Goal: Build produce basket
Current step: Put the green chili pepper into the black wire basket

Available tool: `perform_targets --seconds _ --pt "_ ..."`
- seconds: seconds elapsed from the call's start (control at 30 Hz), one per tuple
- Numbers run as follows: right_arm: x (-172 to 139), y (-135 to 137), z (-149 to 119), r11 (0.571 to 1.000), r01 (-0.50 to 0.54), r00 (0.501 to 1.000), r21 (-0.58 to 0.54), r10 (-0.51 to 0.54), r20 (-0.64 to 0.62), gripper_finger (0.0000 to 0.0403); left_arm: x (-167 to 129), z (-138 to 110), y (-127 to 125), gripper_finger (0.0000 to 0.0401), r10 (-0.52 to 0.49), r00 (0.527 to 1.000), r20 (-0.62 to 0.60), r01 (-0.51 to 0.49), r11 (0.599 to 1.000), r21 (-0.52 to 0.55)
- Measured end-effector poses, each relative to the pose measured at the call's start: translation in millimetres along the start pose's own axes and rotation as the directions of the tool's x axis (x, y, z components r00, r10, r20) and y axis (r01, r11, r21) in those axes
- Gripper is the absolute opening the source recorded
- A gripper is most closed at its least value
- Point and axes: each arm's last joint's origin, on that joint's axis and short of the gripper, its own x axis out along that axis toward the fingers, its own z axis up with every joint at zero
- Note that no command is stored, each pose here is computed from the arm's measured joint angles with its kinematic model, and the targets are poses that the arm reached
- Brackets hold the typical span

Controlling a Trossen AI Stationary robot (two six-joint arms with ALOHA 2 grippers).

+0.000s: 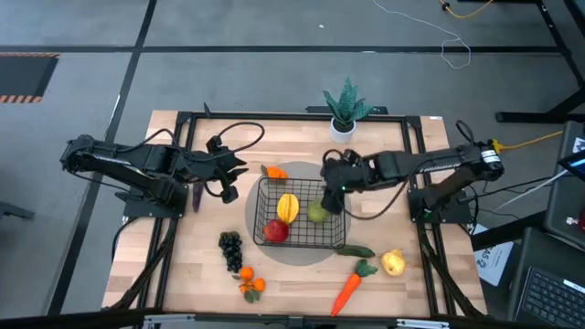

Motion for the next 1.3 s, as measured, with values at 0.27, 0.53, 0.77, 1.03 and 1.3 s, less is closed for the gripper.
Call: perform_targets --seconds 0.27,0.53,0.77,1.03,1.3 --pt "-21 -3 -29 1.0 -0.01 0.93 -0.017 0.003 -0.366 0.0228 0 0 0 0.0073 0.0 1.0 0.0 0.0 1.0 0.0" --pt "-41 12 -63 0.997 0.081 0.844 0.001 -0.068 -0.532 0.0228 0 0 0 0.0073 0.0 1.0 0.0 0.0 1.0 -0.006" --pt "-47 47 -95 0.999 0.001 0.852 -0.04 -0.022 -0.524 0.0228 0 0 0 0.0073 0.0 1.0 0.0 0.0 0.999 -0.049" --pt "-35 83 -129 0.989 -0.146 0.887 -0.016 0.124 -0.444 0.0228 0 0 0 0.0073 0.0 1.0 0.0 0.0 0.999 -0.049" --pt "-13 93 -161 0.983 -0.183 0.888 0.003 0.167 -0.429 0.0228 0 0 0 0.0073 0.0 1.0 0.0 0.0 0.999 -0.049"
